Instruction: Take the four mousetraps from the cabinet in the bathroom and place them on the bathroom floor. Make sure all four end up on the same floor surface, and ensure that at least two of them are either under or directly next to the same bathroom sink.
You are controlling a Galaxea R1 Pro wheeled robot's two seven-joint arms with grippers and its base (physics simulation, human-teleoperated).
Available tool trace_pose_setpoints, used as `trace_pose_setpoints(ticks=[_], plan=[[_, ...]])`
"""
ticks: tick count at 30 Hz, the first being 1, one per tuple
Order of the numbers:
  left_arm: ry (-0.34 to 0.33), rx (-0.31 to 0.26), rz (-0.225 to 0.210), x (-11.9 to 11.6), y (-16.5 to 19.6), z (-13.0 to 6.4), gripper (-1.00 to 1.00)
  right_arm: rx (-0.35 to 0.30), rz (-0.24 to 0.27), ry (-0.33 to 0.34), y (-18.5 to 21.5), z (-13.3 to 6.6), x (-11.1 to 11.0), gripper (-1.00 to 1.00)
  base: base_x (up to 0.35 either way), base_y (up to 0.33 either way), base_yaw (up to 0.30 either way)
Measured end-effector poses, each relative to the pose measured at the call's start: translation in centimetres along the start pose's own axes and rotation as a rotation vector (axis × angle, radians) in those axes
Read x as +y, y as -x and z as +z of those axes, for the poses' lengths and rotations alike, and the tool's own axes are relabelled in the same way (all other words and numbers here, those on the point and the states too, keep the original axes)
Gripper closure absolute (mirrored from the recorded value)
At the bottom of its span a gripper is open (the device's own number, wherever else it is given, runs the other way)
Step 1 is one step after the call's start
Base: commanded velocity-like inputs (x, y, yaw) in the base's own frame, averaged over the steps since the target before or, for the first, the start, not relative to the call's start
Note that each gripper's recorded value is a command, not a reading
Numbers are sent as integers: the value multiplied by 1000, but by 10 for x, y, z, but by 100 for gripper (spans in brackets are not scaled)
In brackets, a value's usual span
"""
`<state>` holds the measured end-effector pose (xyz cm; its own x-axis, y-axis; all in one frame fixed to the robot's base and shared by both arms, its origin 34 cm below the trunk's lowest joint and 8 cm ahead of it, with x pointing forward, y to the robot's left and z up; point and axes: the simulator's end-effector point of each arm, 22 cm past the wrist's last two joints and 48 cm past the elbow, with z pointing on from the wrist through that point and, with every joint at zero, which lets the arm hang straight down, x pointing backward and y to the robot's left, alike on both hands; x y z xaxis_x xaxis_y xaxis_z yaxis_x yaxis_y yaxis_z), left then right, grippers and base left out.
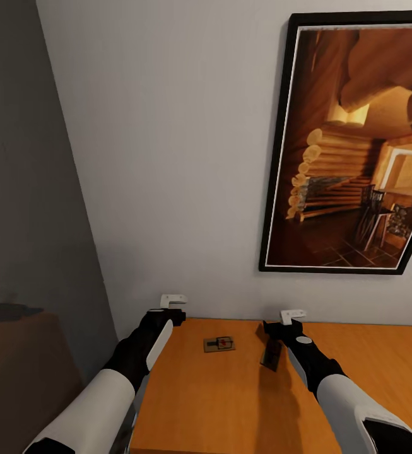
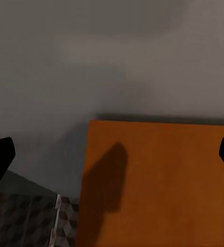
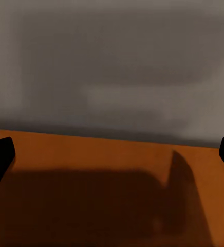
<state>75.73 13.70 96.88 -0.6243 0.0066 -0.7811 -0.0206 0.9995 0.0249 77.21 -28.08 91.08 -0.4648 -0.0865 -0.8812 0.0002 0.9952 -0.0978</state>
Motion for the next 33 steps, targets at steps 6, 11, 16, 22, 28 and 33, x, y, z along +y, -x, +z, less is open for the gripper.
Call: trace_pose_setpoints(ticks=[6, 11, 16, 22, 28, 33], plan=[[-1, 0, 1, 0, 0, 0, -100, 0, 2, 2, 0, 0, 0, -100, 0, 0, 0], [-6, -6, 23, -6, 1, -1, -100, -1, 3, 1, 0, 0, 0, -100, 0, 0, 0], [-25, -24, 115, -26, 0, -5, -100, 3, 6, 0, 0, 0, 0, -100, 0, 0, 0], [-77, -28, 229, -56, -10, -9, -100, 3, 9, -3, 0, 0, -2, -100, 0, 0, 0], [-160, -25, 285, -79, -15, -12, -100, 4, 9, -3, 0, 0, -2, -100, 0, 0, 0], [-172, -46, 375, -86, -15, -14, -100, 4, 9, -4, 0, 0, -2, -100, 0, 0, 0]])
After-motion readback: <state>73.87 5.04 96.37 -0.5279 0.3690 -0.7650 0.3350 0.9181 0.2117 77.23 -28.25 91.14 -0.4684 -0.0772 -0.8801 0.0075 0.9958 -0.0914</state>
